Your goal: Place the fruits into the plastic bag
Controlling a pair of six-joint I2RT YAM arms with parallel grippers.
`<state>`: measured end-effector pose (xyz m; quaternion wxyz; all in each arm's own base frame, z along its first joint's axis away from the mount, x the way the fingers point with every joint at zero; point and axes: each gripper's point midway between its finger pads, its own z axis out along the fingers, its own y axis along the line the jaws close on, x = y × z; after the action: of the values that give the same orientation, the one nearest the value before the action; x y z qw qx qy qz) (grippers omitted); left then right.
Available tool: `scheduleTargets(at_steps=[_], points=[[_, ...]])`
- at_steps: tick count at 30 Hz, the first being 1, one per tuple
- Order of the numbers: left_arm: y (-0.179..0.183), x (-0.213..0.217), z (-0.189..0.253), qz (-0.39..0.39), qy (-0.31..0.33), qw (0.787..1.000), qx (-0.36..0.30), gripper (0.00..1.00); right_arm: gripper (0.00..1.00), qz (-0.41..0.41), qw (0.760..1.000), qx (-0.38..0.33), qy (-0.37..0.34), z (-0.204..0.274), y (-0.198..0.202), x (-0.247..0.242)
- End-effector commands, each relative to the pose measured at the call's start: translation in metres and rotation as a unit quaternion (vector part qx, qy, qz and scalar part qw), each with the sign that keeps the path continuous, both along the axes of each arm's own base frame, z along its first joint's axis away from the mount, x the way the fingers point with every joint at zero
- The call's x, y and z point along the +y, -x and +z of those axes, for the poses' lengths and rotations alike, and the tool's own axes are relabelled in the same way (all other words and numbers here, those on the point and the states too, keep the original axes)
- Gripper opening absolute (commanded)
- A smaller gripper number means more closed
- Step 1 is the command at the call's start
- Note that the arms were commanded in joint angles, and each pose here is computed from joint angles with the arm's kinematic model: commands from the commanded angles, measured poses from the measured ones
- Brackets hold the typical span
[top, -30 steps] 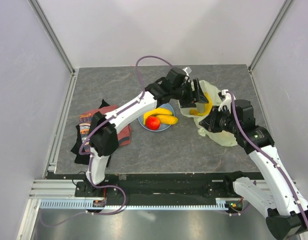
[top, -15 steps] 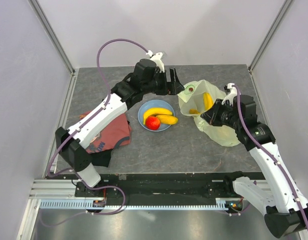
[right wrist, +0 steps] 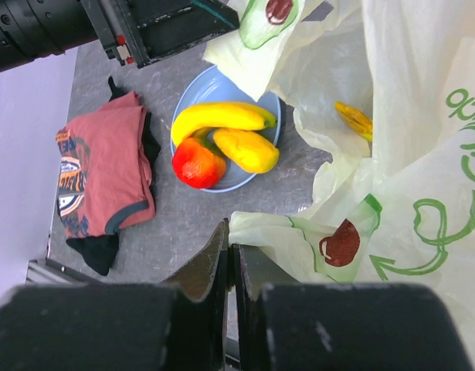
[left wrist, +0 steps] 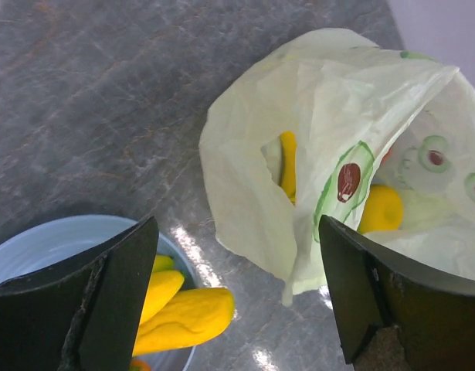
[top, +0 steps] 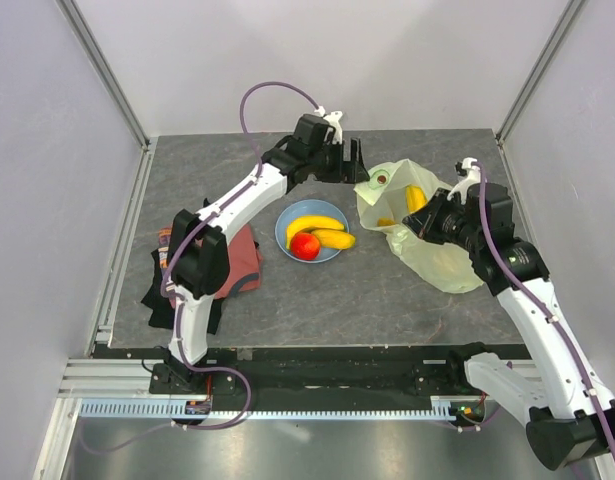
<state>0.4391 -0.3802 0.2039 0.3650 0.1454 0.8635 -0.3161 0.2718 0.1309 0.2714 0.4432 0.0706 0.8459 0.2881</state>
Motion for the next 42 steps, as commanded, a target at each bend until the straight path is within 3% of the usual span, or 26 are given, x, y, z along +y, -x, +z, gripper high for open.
scheduleTargets(at_steps=[1, 6, 14, 17, 18, 21, 28, 34, 42], points=[[-0.013, -0.027, 0.032, -0.075, 0.139, 0.987, -0.005, 0.9, 0.1, -0.036, 0.999, -0.027, -0.006, 0.018, -0.016, -0.007], [-0.011, -0.048, 0.035, -0.126, 0.209, 0.97, 0.019, 0.88, 0.1, -0.053, 0.998, -0.023, 0.003, 0.019, -0.034, -0.009], [0.008, -0.064, 0.011, -0.184, 0.237, 0.949, 0.096, 0.77, 0.1, -0.067, 0.997, -0.02, 0.013, 0.025, -0.056, -0.011], [0.028, -0.067, 0.018, -0.247, 0.269, 0.924, 0.116, 0.54, 0.1, -0.072, 0.997, -0.018, 0.023, 0.027, -0.074, -0.015], [0.03, -0.069, 0.025, -0.262, 0.282, 0.917, 0.103, 0.33, 0.1, -0.083, 0.996, -0.003, 0.027, 0.02, -0.083, -0.021], [0.027, -0.065, 0.036, -0.261, 0.302, 0.912, 0.096, 0.02, 0.1, -0.11, 0.994, 0.002, 0.029, 0.024, -0.101, -0.037], [-0.046, -0.019, 0.09, -0.162, 0.319, 0.934, -0.002, 0.02, 0.09, -0.121, 0.99, -0.047, 0.064, 0.058, -0.164, -0.056], [-0.098, 0.044, 0.122, -0.077, 0.299, 0.947, -0.087, 0.02, 0.09, -0.077, 0.992, -0.097, 0.034, 0.069, -0.23, -0.031], [-0.112, 0.116, 0.149, -0.008, 0.259, 0.956, -0.137, 0.02, 0.09, 0.028, 0.989, -0.142, -0.009, 0.083, -0.274, 0.048]])
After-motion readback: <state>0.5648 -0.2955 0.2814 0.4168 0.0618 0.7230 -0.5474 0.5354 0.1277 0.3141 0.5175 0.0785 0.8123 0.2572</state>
